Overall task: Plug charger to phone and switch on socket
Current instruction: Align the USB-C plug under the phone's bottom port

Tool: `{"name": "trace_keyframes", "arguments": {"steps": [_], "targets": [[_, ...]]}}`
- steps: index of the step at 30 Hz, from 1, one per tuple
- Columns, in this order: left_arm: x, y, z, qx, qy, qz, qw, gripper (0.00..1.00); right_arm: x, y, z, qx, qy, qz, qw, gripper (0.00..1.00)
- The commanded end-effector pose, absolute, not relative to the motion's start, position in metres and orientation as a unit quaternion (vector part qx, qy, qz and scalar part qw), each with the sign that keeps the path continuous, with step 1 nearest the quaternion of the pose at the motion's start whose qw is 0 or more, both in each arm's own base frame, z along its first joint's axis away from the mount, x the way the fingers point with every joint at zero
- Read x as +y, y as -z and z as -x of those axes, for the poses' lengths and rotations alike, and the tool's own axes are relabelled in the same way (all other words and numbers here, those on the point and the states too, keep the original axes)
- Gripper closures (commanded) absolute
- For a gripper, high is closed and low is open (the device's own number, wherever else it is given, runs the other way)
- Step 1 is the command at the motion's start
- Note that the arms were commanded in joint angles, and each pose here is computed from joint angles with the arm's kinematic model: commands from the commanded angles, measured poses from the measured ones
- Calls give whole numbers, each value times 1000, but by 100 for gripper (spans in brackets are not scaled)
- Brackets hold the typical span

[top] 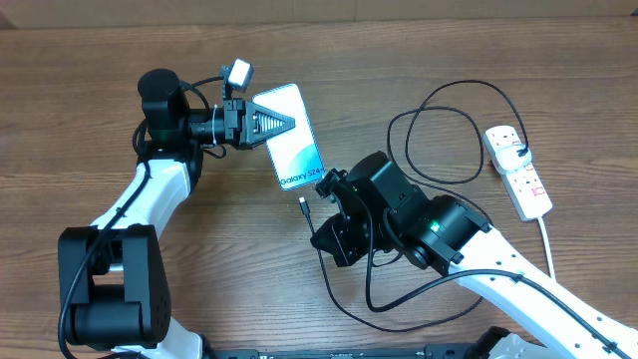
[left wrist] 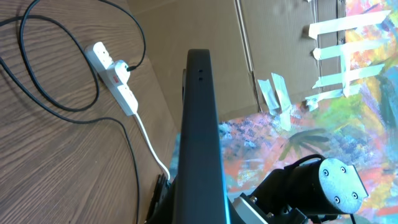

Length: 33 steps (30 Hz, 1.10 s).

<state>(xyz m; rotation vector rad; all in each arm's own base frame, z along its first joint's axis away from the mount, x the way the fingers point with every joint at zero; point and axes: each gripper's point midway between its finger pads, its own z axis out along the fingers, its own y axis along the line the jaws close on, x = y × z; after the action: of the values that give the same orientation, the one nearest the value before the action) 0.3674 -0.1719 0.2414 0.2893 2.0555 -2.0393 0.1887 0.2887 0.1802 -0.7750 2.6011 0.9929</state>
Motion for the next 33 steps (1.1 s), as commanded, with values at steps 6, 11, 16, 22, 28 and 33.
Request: {"name": "trace_keyframes", "arguments": {"steps": [6, 11, 16, 22, 28, 33], "targets": [[-172, -248, -362, 696, 698, -122, 115, 96, 287, -185, -201, 896, -328, 258, 154, 96], [-172, -248, -362, 697, 699, -114, 107, 96, 287, -185, -204, 896, -325, 257, 159, 96], [-172, -248, -362, 697, 700, -114, 107, 96, 288, -186, -205, 895, -327, 257, 163, 96], [-172, -248, -362, 698, 700, -111, 104, 96, 287, -187, -211, 897, -318, 254, 176, 96], [-172, -248, -362, 698, 700, -111, 104, 96, 288, -187, -211, 896, -319, 254, 178, 96], [-172, -248, -362, 698, 700, -112, 104, 96, 289, -189, -213, 893, -322, 255, 184, 96]]}}
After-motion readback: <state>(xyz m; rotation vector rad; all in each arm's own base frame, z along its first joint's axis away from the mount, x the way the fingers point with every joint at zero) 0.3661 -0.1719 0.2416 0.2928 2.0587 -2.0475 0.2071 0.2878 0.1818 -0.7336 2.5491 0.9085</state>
